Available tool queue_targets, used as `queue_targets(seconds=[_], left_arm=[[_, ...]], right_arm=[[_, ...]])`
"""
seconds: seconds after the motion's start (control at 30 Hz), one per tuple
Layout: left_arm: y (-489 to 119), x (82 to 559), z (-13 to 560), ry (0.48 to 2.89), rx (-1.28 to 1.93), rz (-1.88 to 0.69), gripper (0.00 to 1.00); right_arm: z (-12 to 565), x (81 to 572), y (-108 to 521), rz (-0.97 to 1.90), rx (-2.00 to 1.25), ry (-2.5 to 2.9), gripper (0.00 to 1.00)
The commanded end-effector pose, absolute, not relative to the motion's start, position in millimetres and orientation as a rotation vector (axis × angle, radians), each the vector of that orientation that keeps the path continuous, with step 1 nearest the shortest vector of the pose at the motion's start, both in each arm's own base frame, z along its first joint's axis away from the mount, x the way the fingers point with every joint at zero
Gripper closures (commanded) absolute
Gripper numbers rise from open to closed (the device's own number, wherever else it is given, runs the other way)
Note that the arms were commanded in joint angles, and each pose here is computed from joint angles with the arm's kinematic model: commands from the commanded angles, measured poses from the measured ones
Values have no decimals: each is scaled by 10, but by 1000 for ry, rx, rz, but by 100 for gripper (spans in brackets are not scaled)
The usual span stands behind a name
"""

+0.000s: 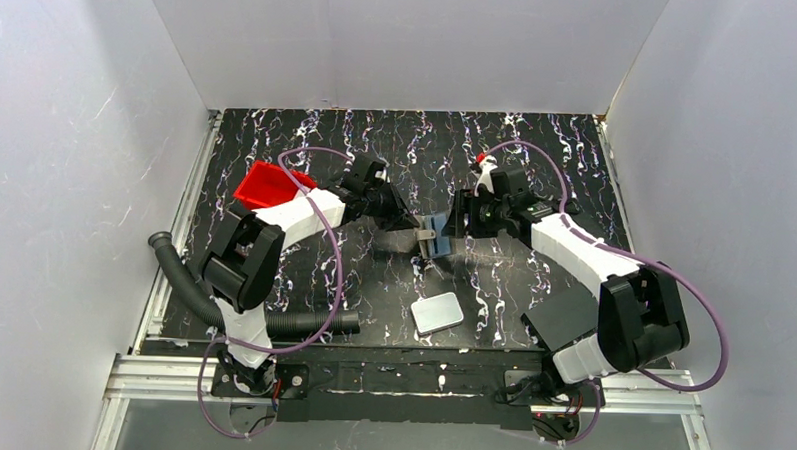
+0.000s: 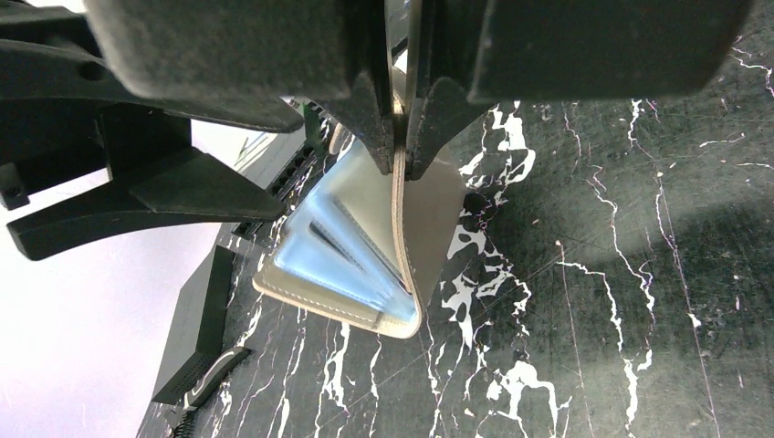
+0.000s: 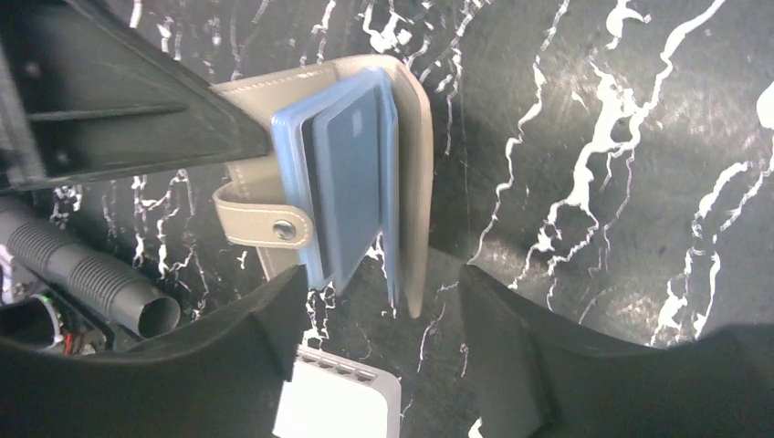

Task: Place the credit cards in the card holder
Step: Open the card holder at the center of the board.

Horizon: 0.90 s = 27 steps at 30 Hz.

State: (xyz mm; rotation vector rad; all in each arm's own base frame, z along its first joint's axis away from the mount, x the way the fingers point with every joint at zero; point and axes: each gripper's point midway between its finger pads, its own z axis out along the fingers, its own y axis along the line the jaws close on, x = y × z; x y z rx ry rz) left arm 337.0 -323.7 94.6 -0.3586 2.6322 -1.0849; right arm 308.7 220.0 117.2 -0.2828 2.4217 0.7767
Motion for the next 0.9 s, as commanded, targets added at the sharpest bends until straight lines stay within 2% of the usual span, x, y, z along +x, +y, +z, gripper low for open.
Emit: queue_targets(seconds=[0.0,0.07,0.2,0.23,0.37,0.47,0.57,0.7,0.77,0.87], left_arm=[[-3289,3397,1107,2600,-329,-1126,100],[-3317,3394,1083,2611,-336,-1144,100],[-3302,3411,1086,2605,-348,-1149,100],[-3289,3417,1087,2602,-345,-1152,100],[-3235,3425,1036,2609,-341,-1167,100],[-3211,3415,977,2628,-289,-1169,100],[-3190,3383,875,2674,-201,-1145,100],[-3158,3385,693,2711,-141,-1108,100],[-3127,3402,621,2720,-110,-1089,100],[-3049,3422,539,2745,-26,-997,100]], right_arm=[[1250,3214,2125,611,-314,2391,36],[1296,3199,2129,539,-352,2384,37],[1383,3167,2118,458,-398,2377,30],[1408,3165,2134,470,-399,2369,31],[1366,3182,2279,580,-388,2347,49],[1351,3292,2214,615,-317,2346,50],[1375,3384,2230,766,-262,2306,51],[1144,3375,2387,1014,-209,2352,65],[1033,3417,2428,1050,-196,2339,63],[882,3457,2375,1103,-171,2356,52]])
